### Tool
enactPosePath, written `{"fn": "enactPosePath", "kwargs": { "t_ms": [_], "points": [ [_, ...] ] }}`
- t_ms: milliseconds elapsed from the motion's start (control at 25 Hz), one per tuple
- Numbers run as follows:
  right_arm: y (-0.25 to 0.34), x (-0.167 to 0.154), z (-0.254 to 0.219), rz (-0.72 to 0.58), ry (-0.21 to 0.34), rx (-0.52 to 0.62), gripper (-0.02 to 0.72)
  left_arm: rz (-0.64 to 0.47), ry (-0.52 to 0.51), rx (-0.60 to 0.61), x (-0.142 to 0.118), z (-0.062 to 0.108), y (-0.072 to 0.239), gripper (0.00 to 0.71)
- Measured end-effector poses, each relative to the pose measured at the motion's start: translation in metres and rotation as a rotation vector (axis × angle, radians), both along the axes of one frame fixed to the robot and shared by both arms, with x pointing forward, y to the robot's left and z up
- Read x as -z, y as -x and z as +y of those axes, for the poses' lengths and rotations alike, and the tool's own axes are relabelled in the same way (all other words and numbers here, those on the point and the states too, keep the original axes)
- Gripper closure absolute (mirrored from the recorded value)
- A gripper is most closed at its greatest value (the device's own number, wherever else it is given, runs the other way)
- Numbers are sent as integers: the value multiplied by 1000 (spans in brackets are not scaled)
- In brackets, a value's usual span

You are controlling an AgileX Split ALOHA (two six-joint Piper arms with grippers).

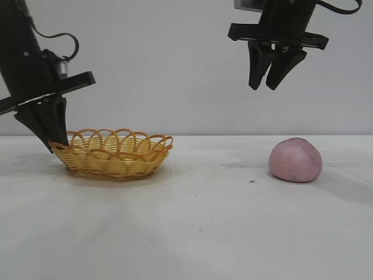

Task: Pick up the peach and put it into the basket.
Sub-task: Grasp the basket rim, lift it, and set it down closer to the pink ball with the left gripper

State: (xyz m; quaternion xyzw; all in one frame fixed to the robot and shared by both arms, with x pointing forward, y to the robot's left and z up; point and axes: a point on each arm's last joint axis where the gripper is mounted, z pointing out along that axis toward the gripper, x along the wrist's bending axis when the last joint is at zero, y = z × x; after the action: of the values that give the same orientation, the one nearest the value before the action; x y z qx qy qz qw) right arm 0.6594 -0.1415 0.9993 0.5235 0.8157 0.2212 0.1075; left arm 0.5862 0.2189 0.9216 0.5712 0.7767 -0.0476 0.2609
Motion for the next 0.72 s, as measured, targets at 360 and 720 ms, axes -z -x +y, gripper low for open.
{"fn": "enactPosePath", "kwargs": {
  "t_ms": [360, 720],
  "points": [
    [2, 1, 0, 19, 2, -1, 435, -22, 46, 10, 4, -21, 7, 646],
    [2, 1, 1, 25, -9, 2, 435, 14, 54, 77, 7, -24, 12, 395]
  ]
}}
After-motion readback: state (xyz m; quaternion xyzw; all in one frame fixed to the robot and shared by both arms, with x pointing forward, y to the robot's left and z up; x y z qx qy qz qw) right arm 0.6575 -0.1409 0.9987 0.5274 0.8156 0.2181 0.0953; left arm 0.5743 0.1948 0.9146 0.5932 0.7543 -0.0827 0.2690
